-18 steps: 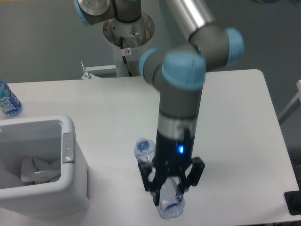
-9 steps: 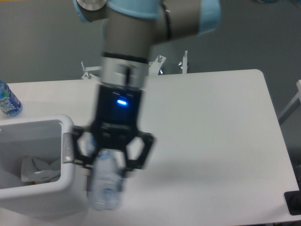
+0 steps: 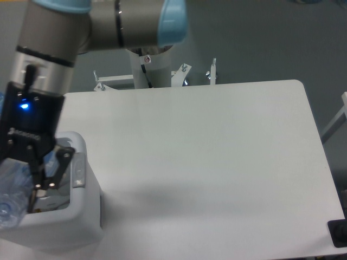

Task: Place the trash in the trash can
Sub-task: 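Carry the bottle over the white bin and lower it inside, then open the gripper and raise it out of the bin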

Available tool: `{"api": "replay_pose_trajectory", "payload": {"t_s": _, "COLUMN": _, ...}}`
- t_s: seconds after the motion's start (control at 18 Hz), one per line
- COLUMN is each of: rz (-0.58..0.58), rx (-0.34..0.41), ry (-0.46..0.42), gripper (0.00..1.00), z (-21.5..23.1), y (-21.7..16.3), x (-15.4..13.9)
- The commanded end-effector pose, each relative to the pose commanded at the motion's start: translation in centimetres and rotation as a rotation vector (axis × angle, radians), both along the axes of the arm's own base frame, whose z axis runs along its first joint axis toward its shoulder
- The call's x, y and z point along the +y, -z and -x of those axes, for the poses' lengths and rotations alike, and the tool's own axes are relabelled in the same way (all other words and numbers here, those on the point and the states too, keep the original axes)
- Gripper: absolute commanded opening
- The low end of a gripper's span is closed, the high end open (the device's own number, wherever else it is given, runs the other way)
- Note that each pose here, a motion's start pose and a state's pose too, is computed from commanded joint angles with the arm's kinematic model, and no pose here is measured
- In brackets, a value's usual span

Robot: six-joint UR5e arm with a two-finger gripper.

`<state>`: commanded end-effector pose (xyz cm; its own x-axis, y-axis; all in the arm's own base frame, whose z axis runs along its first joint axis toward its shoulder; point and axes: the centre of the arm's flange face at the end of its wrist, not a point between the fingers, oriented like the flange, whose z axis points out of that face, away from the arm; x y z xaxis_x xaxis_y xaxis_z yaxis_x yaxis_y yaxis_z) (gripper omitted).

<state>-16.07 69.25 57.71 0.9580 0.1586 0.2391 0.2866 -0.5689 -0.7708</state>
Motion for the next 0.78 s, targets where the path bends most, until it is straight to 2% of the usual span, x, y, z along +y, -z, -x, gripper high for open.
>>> {"api": "replay_pose_trajectory", "payload": {"t_s": 0.22, "rz": -0.001, "rx": 0.006, "ry": -0.014, "gripper": 1.0, "z": 0.7, "y": -0.3, "x": -0.6}}
{"api": "replay_pose_trajectory", "payload": {"t_s": 0.44, "rz": 0.009, "rx": 0.037, "ry": -0.134, "gripper": 1.0, "z": 6.8, "y": -1.2, "x": -3.1}}
{"api": "replay_pose_trajectory", "payload": {"t_s": 0.5, "rz": 0.021, "rx": 0.059, "ry": -0.159, "gripper": 1.0, "z": 8.0, "y": -1.0, "x": -3.5}}
{"api": "replay_pose_trajectory", "payload": {"t_s": 0.61, "rz": 0.083, "rx": 0.135, "ry": -0.152, "gripper": 1.0, "z": 10.1, "y": 0.2, "x": -4.3}}
{"api": "replay_pose_trajectory", "payload": {"t_s": 0.72, "rz": 0.157, "rx": 0.242, "ry": -0.106, "gripper": 1.0, "z": 12.0, "y": -0.7, "x": -6.8}}
{"api": "replay_pose_trajectory", "payload": {"t_s": 0.78, "rz": 0.206, "rx": 0.265, "ry": -0.078, "gripper": 1.0, "z": 12.8, "y": -0.6, "x": -7.6}}
